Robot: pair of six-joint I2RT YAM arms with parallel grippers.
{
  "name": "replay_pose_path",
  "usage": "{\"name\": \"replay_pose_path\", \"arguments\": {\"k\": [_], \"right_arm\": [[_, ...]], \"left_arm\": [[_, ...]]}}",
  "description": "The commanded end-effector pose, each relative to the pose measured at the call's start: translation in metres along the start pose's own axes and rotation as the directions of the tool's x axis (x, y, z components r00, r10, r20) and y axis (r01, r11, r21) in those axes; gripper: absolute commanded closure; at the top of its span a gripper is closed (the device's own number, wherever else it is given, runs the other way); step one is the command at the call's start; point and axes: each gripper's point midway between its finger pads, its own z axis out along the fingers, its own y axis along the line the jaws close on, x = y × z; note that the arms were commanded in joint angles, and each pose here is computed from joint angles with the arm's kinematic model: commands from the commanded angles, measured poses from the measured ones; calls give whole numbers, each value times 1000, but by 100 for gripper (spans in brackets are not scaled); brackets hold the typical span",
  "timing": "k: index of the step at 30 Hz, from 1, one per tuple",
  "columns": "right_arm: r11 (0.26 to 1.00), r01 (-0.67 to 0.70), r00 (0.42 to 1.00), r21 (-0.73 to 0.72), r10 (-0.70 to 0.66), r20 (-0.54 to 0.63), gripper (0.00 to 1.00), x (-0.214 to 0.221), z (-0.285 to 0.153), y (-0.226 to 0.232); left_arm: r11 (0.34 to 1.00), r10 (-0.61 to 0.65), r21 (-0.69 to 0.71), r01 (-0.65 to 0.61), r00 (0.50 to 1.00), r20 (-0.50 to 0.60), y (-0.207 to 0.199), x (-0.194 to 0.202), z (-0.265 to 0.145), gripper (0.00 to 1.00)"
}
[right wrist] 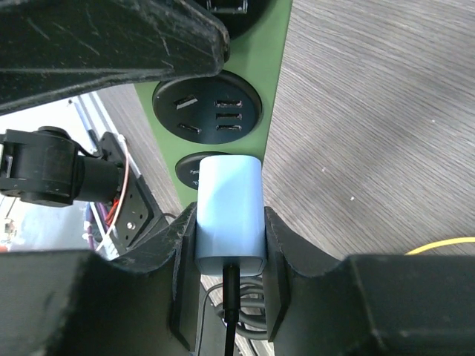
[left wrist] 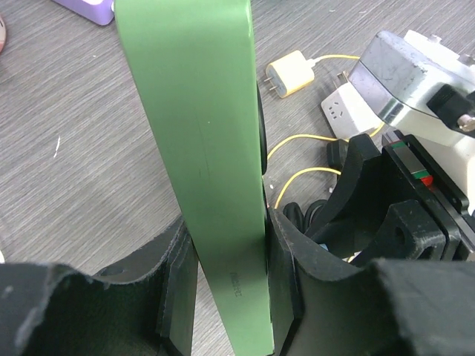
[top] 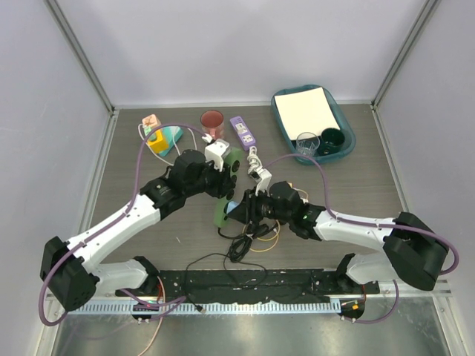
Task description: Pull the plug off the socket
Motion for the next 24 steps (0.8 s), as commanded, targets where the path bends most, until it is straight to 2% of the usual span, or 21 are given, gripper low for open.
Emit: {"name": "replay_pose_path", "arguments": {"k": [1,6,9,10,15,18,21,24], "right_arm": [[997,62,995,53,-66,69,99,-30,1,6],[977,118,985,177,-137,105,99,-45,7,9],[971,147,979,190,-169,110,99,-45,5,6],[972,153,979,177,-174,108,99,-45,3,8],[987,132,991,-92,-129,39,99,-37,-15,30],[977,112,994,-183,-109,24,99,-35,-26,38],[968,102,995,-230,-101,16,99,-34,-33,46],[976,95,995,-197,-95,11,99,-35,-33,42]], "left_arm": [[956,84,-268,-116,989,-125,67,28,-3,100],[951,74,-287,-114,987,-144,71,33,1,100],[949,73,-293,-120,983,-166,73,36,3,100],[948,77,-294,-126,982,-172,74,37,4,100],[942,93,-306,-141,982,-165,80,34,5,100],[937,99,-314,-152,979,-179,83,37,6,100],[936,99,-317,-152,979,-178,84,38,6,100],[933,92,-327,-150,978,-185,86,40,6,100]]}}
